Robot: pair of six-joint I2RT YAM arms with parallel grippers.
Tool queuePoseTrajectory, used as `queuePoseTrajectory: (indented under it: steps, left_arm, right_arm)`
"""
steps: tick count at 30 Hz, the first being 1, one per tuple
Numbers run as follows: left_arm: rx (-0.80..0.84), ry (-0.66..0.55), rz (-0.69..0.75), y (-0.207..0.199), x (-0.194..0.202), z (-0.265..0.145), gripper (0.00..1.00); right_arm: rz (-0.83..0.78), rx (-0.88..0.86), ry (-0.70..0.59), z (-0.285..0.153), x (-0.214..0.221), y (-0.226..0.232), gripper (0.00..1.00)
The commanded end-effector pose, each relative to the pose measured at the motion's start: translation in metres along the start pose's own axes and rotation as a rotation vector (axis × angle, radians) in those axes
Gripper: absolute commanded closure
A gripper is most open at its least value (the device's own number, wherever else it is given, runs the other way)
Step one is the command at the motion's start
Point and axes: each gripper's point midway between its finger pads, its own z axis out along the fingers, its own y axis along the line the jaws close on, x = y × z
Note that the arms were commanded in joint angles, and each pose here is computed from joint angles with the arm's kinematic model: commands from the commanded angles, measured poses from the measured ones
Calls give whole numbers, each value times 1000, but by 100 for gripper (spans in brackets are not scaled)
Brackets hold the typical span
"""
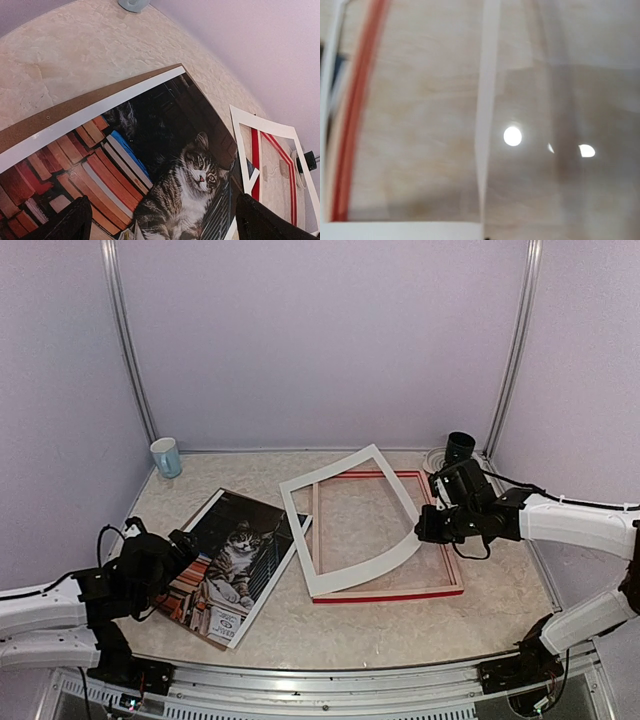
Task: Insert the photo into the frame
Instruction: Place the mat board on the glass panel.
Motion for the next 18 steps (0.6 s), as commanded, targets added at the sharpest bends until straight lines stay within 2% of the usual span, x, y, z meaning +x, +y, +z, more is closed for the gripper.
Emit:
queuePoseTrajectory:
  steps: [1, 10, 18]
  left_arm:
    - [12, -13, 24, -3, 0, 1, 1]
    - [17, -15, 35, -7, 3, 6, 1]
    - [21, -3, 47, -13, 9, 14, 1]
  right_arm:
    - [84, 44, -77, -10, -7, -24, 99]
    - [162, 111, -101, -16, 8, -62, 99]
    - [188, 93, -69, -17, 25, -69, 99]
